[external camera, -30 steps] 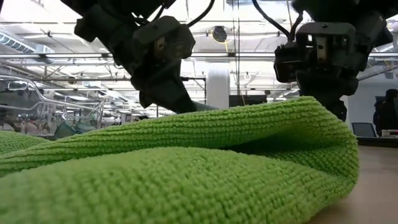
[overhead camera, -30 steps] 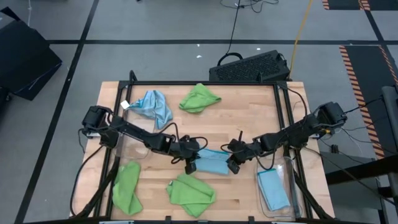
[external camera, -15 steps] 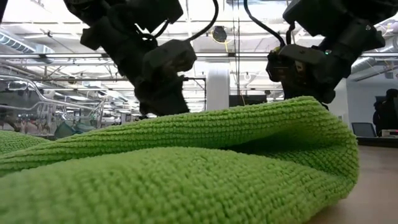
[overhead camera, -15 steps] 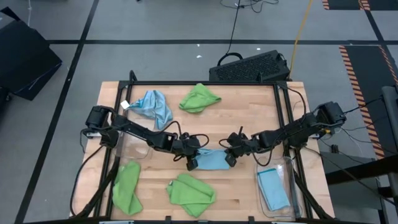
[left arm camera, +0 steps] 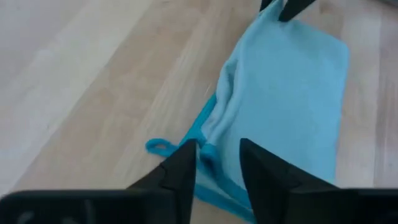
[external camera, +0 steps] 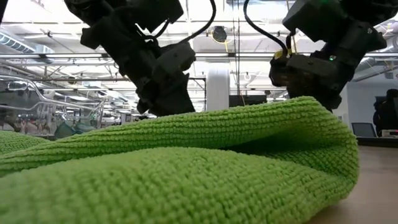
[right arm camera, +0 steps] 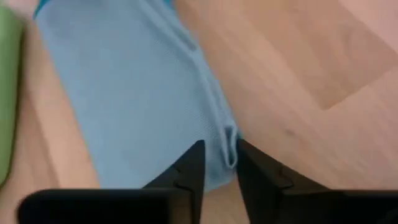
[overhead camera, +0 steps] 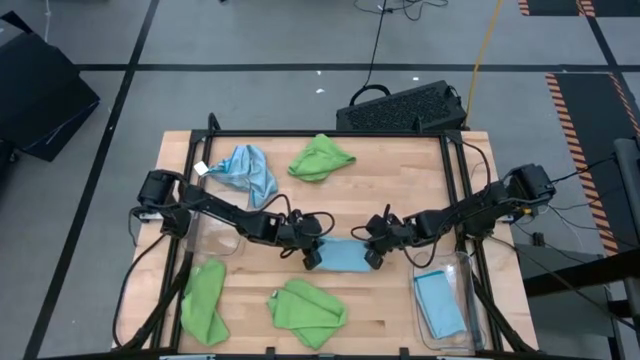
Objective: Sort microfiber towel by color & place in baskets
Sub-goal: Fold the right blue microfiber towel, then put the folded blue microfiber towel into the right transparent bin
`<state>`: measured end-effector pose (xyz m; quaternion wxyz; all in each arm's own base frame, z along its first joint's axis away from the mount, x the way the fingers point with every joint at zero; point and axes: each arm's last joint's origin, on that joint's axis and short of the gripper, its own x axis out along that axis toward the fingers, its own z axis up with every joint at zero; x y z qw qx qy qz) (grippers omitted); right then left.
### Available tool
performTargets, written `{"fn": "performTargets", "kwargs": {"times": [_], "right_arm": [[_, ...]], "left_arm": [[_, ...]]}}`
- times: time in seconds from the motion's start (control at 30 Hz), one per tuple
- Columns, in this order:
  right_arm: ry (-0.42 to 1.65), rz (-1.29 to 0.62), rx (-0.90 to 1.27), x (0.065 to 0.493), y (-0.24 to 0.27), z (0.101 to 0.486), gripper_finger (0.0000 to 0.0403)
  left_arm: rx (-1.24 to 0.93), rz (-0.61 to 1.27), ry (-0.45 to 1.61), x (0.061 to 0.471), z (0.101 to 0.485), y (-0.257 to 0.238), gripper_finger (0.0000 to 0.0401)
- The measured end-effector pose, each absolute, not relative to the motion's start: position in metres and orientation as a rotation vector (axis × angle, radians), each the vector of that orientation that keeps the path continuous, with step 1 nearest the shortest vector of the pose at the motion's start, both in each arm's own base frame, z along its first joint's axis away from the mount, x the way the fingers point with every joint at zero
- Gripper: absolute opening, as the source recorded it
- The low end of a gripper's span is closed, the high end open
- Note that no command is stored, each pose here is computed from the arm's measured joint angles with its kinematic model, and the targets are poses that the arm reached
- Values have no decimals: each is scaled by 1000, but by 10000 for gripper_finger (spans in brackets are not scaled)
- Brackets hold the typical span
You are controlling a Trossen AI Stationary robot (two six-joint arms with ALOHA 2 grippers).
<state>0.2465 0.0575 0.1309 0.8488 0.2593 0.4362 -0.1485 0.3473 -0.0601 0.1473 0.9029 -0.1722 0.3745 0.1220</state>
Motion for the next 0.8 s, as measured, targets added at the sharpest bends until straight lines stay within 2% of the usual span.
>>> {"fn": "performTargets", "kwargs": {"times": [0.1, 0.17, 0.37, 0.5, 0.63, 0.8], "right_arm": [[960, -231, 495, 247, 61, 133, 118], [998, -186, 426, 249, 67, 139, 126], [1008, -65, 96, 263, 95, 181, 117], [917, 17, 1, 275, 116, 204, 118], [917, 82, -70, 286, 133, 198, 142], [997, 85, -130, 308, 146, 169, 186]], "left_arm": [[-381, 199, 783, 344, 155, -65, 144], [-391, 167, 786, 340, 162, -70, 146], [-403, 189, 676, 323, 199, -90, 125], [-398, 196, 589, 312, 221, -101, 119], [-392, 222, 531, 305, 233, -104, 127], [-382, 268, 515, 307, 232, -99, 148]]}}
